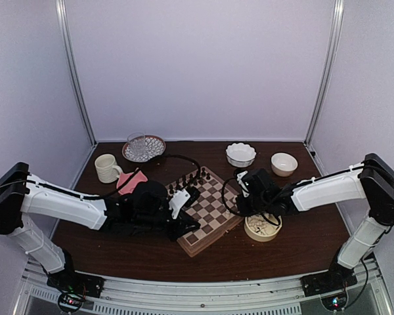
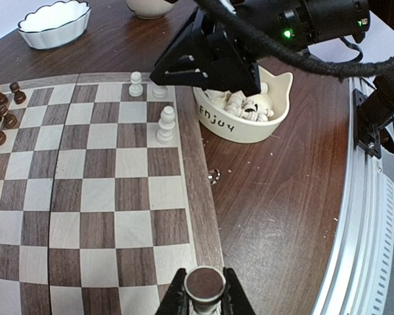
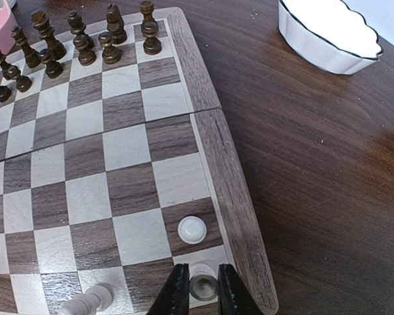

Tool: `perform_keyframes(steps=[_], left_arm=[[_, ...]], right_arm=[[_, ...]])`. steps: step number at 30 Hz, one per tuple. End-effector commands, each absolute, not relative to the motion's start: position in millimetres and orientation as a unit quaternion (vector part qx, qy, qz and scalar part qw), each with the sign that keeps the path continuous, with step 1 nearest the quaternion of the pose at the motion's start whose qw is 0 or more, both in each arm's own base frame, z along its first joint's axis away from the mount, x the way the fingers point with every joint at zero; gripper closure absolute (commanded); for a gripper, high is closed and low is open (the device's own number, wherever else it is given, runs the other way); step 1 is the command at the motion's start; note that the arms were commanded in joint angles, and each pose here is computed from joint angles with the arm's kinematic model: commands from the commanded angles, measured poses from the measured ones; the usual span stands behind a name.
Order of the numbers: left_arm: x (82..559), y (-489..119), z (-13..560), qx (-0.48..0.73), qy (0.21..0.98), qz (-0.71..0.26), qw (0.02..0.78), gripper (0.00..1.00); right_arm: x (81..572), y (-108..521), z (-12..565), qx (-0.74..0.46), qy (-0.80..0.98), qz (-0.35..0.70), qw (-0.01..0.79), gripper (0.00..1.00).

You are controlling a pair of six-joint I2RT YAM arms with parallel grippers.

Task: Set up the chess pieces on the board
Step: Place the pawn on the chessboard.

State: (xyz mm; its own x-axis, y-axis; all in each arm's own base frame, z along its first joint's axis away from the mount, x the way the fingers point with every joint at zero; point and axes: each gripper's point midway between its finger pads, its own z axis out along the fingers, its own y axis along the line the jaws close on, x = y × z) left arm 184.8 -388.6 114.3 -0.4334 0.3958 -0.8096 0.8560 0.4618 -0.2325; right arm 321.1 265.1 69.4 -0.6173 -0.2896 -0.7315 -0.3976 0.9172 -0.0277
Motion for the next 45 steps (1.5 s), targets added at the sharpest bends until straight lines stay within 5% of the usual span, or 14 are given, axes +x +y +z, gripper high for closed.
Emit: perform_keyframes(steps=[1, 9, 19, 31, 41, 45], left_arm=[[190.9, -395.8, 122.4, 0.394, 0.778, -0.334, 0.358, 1.00], [195.9, -394.7, 118.5, 0.373, 0.789, -0.339, 0.351, 1.00], [198.1, -402.7, 100.1, 0.372, 0.805, -0.344, 0.309, 1.00], [204.1, -414.0, 63.8, 0.370, 0.841, -0.313, 0.239, 0.98], [213.4, -403.9, 50.7, 0.360, 0.864, -0.266, 0.230, 0.86], [213.0, -402.7, 50.3, 0.361, 0.865, -0.262, 0.228, 0.74]], right_arm=[[321.6, 262.6, 78.7, -0.189, 0.893, 0.073, 0.401, 0.76], [312.0, 263.4, 104.9, -0.202, 0.872, 0.107, 0.433, 0.60], [277.8, 285.9, 150.3, -0.265, 0.803, 0.183, 0.502, 0.57], [259.5, 314.4, 150.1, -0.320, 0.783, 0.222, 0.485, 0.56], [250.1, 325.1, 150.5, -0.346, 0.772, 0.230, 0.481, 0.55], [248.4, 325.3, 151.2, -0.348, 0.770, 0.228, 0.483, 0.54]])
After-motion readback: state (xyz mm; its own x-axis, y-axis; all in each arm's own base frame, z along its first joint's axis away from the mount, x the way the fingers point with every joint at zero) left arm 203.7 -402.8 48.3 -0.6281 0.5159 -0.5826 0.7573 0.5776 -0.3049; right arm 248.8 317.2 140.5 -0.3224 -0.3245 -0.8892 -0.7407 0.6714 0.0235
